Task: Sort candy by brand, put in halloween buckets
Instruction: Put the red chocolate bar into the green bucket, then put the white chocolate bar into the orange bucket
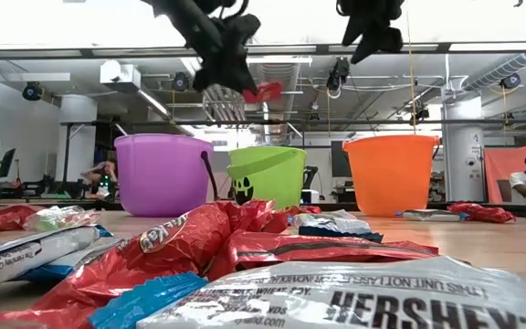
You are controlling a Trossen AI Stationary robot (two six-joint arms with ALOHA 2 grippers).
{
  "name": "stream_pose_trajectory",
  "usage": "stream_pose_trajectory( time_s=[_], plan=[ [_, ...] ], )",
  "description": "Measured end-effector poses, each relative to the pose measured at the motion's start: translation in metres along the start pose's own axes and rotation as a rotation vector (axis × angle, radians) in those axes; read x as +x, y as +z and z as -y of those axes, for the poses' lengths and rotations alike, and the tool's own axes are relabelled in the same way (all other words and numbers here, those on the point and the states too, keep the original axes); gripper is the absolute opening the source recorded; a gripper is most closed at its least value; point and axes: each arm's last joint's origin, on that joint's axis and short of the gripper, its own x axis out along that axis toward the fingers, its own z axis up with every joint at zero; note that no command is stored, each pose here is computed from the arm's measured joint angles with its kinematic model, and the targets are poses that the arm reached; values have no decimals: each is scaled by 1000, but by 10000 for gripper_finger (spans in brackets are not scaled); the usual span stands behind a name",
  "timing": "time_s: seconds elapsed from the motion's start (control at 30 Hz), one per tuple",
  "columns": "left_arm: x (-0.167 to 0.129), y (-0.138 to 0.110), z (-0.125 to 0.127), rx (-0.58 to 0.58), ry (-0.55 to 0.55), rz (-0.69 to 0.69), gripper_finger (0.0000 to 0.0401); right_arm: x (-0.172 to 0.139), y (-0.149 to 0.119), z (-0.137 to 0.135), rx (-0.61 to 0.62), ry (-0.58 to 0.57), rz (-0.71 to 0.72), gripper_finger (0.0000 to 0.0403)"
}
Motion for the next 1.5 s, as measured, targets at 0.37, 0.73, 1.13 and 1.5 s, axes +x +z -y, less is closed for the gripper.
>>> stream_pose_trajectory(
  time_s=[0.37, 0.73, 1.13, 1.5],
  plan=[
    [30, 12, -3, 51, 120, -281, 63, 1, -25, -26, 184, 8, -172, 215],
    [12, 31, 11, 187, 86, -237, 135, 3, -59, -47, 360, -90, -366, 215],
    [-148, 25, 49, 266, -97, 72, 125, 82, -118, -21, 129, -173, -533, 215],
    [-252, -9, 55, 207, -251, 254, 125, 104, -188, -39, 648, -235, -821, 215]
  ],
)
